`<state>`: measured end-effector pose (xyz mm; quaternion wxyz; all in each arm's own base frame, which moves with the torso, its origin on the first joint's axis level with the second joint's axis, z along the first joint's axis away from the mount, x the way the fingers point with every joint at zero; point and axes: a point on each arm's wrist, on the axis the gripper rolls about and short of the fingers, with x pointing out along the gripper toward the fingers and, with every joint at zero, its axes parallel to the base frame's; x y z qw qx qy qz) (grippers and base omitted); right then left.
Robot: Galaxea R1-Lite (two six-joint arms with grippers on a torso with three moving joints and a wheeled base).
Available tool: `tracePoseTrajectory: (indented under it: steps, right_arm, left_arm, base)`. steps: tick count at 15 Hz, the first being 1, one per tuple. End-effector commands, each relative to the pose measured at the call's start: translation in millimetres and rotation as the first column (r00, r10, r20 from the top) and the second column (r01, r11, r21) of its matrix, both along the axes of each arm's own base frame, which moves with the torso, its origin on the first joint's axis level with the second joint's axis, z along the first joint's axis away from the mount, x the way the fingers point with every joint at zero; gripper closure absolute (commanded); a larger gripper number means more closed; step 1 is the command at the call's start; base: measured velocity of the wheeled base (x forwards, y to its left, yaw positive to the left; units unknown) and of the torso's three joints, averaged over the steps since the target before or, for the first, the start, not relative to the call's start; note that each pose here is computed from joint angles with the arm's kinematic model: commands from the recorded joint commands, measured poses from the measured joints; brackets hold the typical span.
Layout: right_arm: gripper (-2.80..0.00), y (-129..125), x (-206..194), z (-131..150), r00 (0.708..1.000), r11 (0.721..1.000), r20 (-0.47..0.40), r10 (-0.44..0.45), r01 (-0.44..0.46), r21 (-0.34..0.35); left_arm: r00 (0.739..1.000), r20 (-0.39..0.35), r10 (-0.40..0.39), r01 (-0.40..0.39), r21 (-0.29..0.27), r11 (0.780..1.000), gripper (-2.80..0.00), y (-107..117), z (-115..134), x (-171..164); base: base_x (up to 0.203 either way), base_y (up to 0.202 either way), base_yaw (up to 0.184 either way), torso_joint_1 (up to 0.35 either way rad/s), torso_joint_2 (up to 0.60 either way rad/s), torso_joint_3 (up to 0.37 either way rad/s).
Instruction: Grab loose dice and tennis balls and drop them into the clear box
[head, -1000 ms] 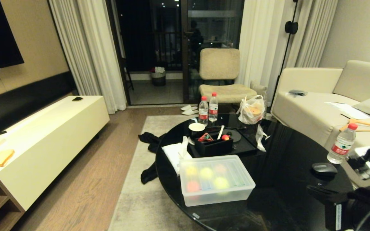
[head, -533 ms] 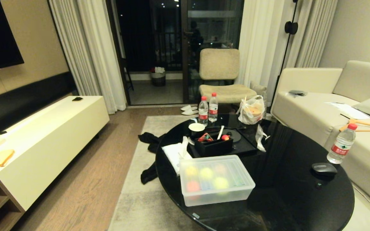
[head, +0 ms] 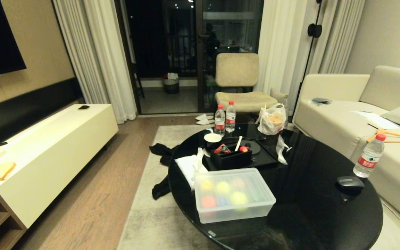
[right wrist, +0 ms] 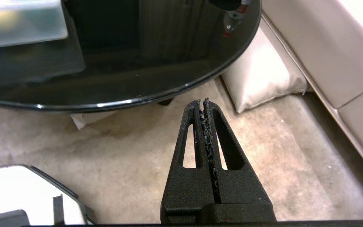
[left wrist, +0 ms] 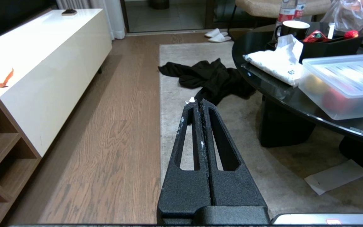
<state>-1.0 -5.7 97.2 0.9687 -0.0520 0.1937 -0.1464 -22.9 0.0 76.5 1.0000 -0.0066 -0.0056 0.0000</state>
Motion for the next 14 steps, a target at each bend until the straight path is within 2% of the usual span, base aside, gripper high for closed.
tracePoseTrajectory:
  steps: [1, 3, 5, 6, 12, 14]
  right_arm:
    - [0.00, 3.4, -4.7, -5.7, 0.998, 0.998, 0.041, 0.054, -0.056, 0.034]
    - [0.00, 5.2, -2.4, -10.8, 0.988, 0.988, 0.067, 0.138, -0.142, 0.062]
    - [0.00, 6.6, 0.3, -20.8, 0.970, 0.972, 0.081, 0.228, -0.231, 0.029]
    - [0.00, 6.8, 0.3, -19.5, 0.966, 0.969, 0.077, 0.247, -0.248, 0.007]
    - [0.00, 6.9, -0.4, -19.4, 0.949, 0.952, 0.086, 0.303, -0.305, 0.010]
    - [0.00, 6.7, -5.6, -19.5, 0.924, 0.935, 0.152, 0.351, -0.356, 0.003]
  left_arm:
    - [1.000, -0.004, 0.000, 0.000, -0.001, 1.000, 0.00, 0.0, -0.8, 0.3]
    - [1.000, -0.004, 0.000, 0.000, -0.001, 1.000, 0.00, 0.0, -0.8, 0.3]
    - [1.000, -0.004, 0.000, 0.000, -0.001, 1.000, 0.00, 0.0, -0.8, 0.3]
    - [1.000, -0.004, 0.000, 0.000, -0.001, 1.000, 0.00, 0.0, -0.8, 0.3]
    - [1.000, -0.004, 0.000, 0.000, -0.001, 1.000, 0.00, 0.0, -0.8, 0.3]
    - [1.000, -0.004, 0.000, 0.000, -0.001, 1.000, 0.00, 0.0, -0.8, 0.3]
  base:
    - [0.000, 0.000, 0.000, 0.000, 0.00, 0.000]
    - [0.000, 0.000, 0.000, 0.000, 0.00, 0.000]
    - [0.000, 0.000, 0.000, 0.000, 0.00, 0.000]
    - [0.000, 0.000, 0.000, 0.000, 0.00, 0.000]
    - [0.000, 0.000, 0.000, 0.000, 0.00, 0.000]
    - [0.000, 0.000, 0.000, 0.000, 0.00, 0.000]
